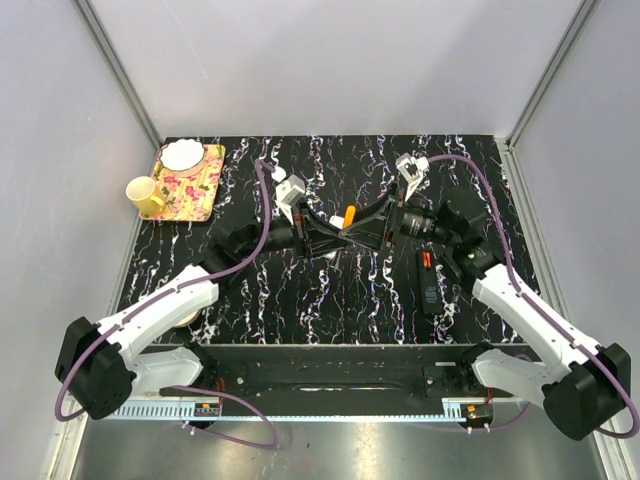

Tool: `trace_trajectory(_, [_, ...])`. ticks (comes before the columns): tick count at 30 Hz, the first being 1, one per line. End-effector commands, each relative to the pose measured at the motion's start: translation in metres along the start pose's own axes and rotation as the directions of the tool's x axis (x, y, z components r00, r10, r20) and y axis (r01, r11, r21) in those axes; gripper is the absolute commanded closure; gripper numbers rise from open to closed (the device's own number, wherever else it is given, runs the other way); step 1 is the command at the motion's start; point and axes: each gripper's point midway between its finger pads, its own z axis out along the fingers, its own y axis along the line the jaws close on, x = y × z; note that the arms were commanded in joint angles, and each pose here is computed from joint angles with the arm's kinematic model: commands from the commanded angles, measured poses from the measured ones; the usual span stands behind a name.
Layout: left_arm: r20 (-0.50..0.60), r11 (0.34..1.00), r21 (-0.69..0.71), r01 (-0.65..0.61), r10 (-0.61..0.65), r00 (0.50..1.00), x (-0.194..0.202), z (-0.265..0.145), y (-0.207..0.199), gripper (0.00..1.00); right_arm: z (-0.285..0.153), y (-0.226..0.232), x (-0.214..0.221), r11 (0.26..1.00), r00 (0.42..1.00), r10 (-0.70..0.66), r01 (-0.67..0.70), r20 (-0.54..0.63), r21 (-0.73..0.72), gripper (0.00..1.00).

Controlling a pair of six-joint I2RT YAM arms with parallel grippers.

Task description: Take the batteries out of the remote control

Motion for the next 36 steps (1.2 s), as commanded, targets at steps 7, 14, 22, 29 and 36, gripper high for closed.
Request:
trace_trajectory(7, [0.094,0.994,0.039,-0.101,0.097,0.991,-0.026,-0.007,-0.019,1.00,-0.003,0.025,-0.009,0.996,0.999,-0.020,0.022,0.030,-0.091,0.39])
trace_trajectory(14, [0.083,0.993,0.066,-0.099,0.093,0.992,-0.023,-0.006,-0.023,1.00,0.001,0.022,-0.016,0.996,0.998,0.012,-0.006,0.066,-0.094,0.57])
trace_trajectory(22, [0.076,0.993,0.061,-0.096,0.091,0.993,-0.019,-0.006,-0.020,1.00,0.003,0.020,-0.026,0.997,0.993,0.036,-0.028,0.116,-0.071,0.47])
trace_trajectory(29, [0.074,0.994,0.058,-0.091,0.087,0.993,-0.017,-0.006,-0.018,1.00,0.009,0.019,-0.027,0.994,0.993,0.051,-0.040,0.106,-0.100,0.74])
trace_trajectory(36, [0.068,0.995,0.034,-0.089,0.087,0.994,-0.017,-0.005,-0.014,0.75,0.009,0.009,-0.021,0.997,0.995,0.046,-0.040,0.090,-0.058,1.00])
